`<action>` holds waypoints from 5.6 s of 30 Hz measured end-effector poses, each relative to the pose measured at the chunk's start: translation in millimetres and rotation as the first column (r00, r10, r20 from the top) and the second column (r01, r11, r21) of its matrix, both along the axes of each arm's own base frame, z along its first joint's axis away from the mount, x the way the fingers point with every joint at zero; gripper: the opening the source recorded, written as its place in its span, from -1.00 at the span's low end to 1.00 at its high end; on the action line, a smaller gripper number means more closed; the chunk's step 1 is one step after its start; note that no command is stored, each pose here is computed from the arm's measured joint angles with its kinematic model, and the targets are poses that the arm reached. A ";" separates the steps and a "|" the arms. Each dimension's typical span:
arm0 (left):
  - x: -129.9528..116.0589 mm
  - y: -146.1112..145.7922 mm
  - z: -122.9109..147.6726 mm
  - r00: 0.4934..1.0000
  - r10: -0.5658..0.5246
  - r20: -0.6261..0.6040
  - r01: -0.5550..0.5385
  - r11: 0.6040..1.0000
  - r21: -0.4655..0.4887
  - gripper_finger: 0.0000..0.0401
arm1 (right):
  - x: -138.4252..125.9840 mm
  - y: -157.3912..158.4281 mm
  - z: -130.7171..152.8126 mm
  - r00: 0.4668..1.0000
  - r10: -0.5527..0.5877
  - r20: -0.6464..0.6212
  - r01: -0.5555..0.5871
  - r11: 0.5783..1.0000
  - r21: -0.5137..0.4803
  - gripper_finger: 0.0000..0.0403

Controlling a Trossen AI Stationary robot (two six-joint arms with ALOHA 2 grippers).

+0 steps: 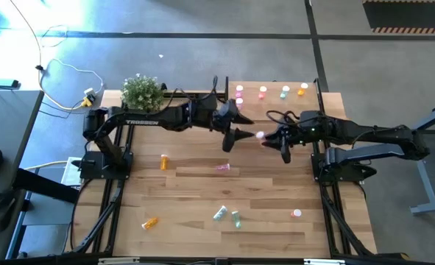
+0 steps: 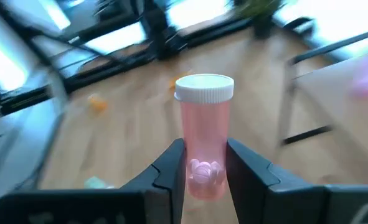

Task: Pick and place medicine bottles onto shelf by color
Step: Put the left red pill bottle on the shelf aligned with the other red pill bottle, then put the right blue pill bottle on the shelf aligned with the other blue pill bottle

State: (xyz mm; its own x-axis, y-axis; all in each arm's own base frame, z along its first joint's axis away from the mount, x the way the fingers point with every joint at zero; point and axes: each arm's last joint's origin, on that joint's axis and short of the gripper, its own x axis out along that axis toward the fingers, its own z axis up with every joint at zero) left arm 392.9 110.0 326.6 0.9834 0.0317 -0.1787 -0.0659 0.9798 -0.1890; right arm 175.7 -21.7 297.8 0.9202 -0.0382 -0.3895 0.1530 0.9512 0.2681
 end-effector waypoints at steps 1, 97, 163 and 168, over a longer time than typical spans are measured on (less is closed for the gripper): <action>-3.7 3.0 2.8 1.000 0.008 -0.004 -0.008 1.000 0.007 0.14 | -2.9 -1.0 2.3 0.999 -0.044 0.013 0.044 0.999 -0.025 -0.57; -126.4 89.1 81.4 0.946 0.313 0.086 -0.324 0.890 0.322 0.13 | 54.2 -64.4 -118.1 0.557 -0.791 0.254 0.831 0.528 -0.176 -0.41; -93.6 -33.4 5.1 0.856 0.066 -0.513 -0.134 0.986 -0.098 0.13 | 41.4 73.0 35.5 0.991 -0.121 -0.056 0.132 0.950 0.282 -0.17; -89.2 -68.9 -12.7 0.819 0.097 -0.566 -0.187 0.977 -0.102 0.13 | 42.9 92.7 28.2 0.992 -0.071 -0.101 0.102 0.932 0.347 -0.17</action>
State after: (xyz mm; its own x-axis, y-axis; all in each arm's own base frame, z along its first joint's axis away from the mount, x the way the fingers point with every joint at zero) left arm 303.7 41.1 313.9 0.7020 0.0929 -0.7061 -0.3398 0.9150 -0.2175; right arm 218.6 71.0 326.1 0.8824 0.0375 -0.4690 0.2669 0.7809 0.5647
